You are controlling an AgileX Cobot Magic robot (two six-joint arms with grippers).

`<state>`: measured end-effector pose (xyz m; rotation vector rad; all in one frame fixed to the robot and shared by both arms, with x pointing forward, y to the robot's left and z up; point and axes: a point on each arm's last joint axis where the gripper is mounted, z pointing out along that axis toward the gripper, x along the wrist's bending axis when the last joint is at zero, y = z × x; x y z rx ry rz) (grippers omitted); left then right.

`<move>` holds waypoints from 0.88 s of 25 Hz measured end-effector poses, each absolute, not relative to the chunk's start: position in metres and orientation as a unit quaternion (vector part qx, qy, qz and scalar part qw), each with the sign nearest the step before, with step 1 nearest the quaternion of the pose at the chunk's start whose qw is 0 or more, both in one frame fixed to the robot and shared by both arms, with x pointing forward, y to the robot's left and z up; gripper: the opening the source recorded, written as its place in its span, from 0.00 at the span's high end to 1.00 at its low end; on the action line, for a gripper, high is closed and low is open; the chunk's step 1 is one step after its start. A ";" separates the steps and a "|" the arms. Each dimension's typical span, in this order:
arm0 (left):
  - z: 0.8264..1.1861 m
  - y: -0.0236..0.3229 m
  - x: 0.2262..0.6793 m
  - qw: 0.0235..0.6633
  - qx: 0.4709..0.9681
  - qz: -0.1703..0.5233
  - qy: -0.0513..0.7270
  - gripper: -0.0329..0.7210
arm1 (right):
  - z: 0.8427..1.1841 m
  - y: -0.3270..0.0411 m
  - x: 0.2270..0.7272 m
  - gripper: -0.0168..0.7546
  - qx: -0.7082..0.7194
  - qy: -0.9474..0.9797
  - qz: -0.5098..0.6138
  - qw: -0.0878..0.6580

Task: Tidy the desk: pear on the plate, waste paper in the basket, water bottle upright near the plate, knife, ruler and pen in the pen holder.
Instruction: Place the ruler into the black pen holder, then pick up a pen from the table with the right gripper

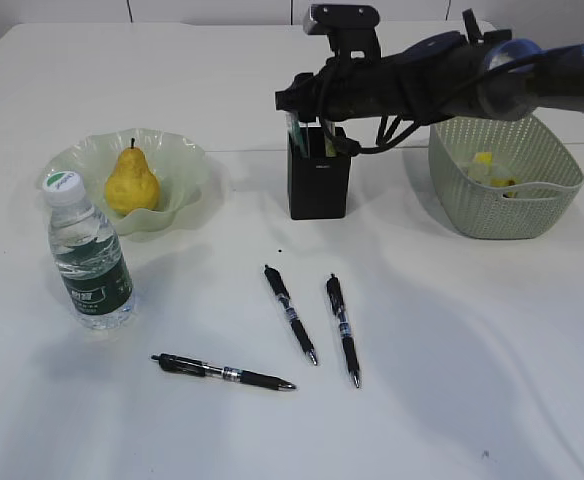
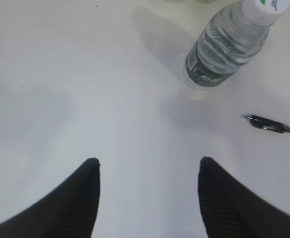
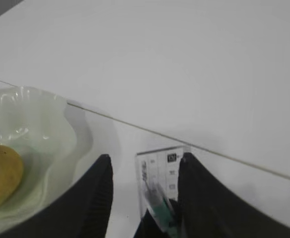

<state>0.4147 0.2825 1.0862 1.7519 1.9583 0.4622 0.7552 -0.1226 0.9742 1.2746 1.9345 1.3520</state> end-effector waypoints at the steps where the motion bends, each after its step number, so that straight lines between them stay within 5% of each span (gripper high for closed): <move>1: 1.086 0.282 0.415 0.235 0.638 0.168 0.714 0.37 | 0.982 -0.123 0.754 0.56 0.458 0.701 0.496 0.229; 15: 1.086 0.282 0.415 0.235 0.638 0.168 0.714 0.38 | 1.103 -0.121 0.697 0.54 0.327 0.762 0.516 0.213; 22: 1.087 0.282 0.416 0.240 0.637 0.172 0.712 0.38 | 1.109 -0.137 0.661 0.54 0.406 0.821 0.383 0.117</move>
